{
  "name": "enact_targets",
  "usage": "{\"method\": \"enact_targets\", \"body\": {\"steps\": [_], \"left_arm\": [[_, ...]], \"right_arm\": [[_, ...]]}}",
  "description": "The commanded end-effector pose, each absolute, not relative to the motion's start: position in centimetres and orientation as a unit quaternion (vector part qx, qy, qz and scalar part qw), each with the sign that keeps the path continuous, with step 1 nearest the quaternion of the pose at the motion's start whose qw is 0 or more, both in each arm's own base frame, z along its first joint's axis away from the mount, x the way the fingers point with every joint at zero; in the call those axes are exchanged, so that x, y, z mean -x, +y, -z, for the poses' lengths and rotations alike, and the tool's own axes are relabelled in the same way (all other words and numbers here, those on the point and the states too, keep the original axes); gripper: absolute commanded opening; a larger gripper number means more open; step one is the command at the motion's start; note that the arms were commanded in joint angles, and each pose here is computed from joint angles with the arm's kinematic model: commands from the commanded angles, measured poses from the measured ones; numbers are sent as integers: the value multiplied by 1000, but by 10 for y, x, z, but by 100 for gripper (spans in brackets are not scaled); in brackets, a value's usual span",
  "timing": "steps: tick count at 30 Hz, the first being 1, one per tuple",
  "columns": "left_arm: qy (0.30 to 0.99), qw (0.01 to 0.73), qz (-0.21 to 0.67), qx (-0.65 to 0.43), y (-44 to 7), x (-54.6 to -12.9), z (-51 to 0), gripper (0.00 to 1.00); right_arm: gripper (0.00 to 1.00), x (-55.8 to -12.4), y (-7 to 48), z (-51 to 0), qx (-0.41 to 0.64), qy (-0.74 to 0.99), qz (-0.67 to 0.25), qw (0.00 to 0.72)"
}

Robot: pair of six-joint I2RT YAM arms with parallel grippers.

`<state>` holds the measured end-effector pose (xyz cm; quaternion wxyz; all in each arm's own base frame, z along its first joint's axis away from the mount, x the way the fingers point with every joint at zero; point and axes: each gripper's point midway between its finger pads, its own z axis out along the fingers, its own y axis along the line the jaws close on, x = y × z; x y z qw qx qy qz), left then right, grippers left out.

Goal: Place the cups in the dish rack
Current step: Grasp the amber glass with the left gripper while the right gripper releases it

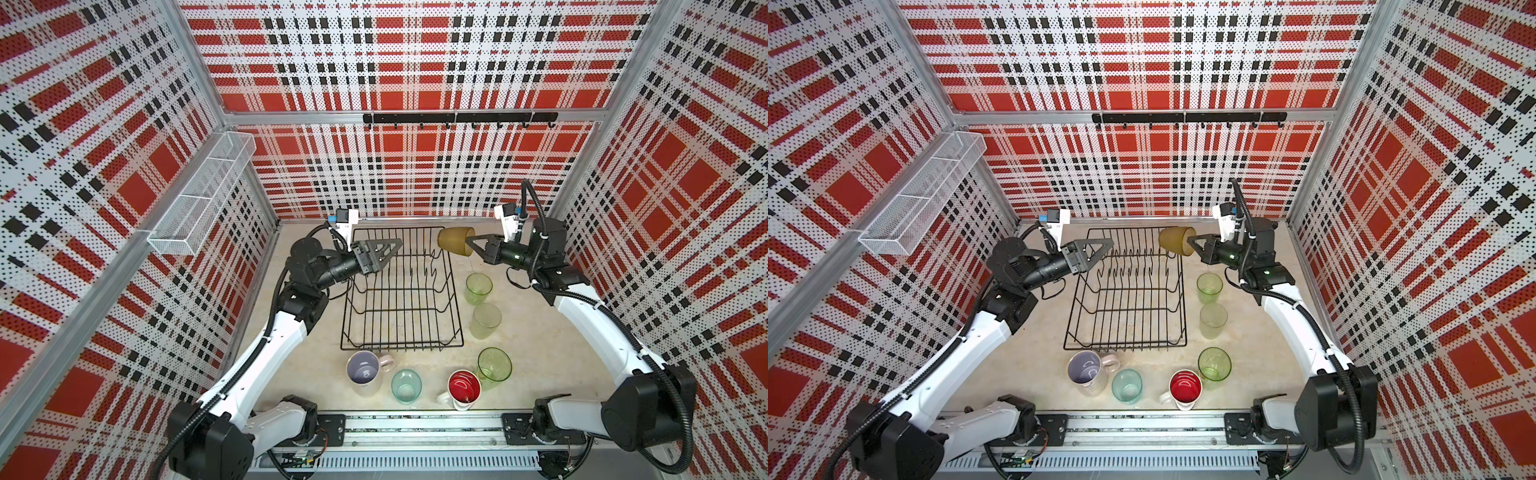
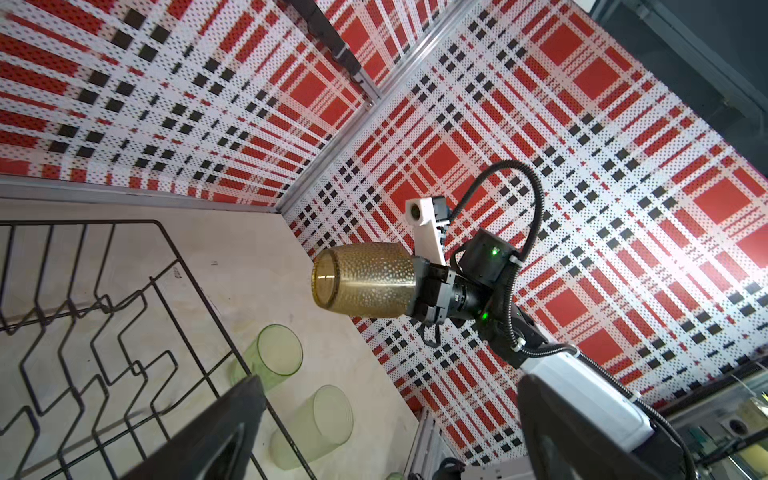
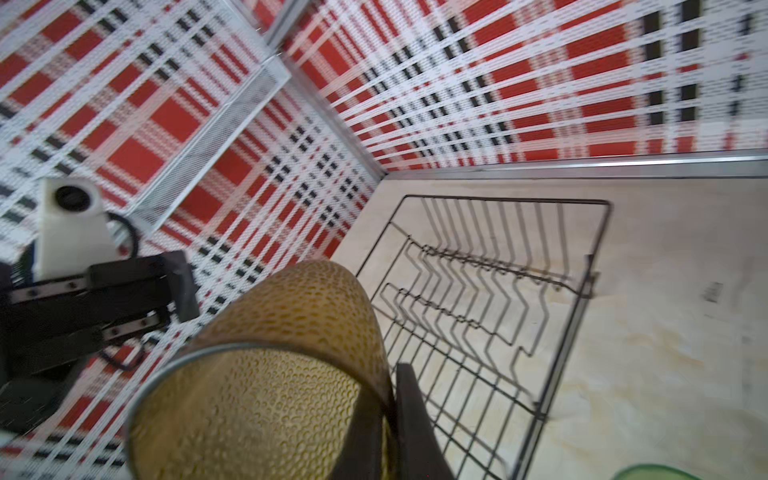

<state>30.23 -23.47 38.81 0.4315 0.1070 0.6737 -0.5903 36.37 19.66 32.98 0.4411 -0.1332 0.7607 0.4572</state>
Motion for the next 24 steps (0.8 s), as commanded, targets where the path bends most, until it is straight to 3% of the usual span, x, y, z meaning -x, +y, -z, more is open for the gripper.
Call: {"method": "enact_targets", "body": {"steps": [1,15,24], "left_arm": [[651,424,610,-154,-252,-291,-400,98],[606,367,667,-229,-283,-253,-403,100],[612,353,670,-226,-285,-253,-393,89]], "right_arm": [[0,-330,227,-373,210,704,-518,439],[0,-289,280,-391,286,649,-600,371],[0,-291,289,-389,283,646,-612,357]]}}
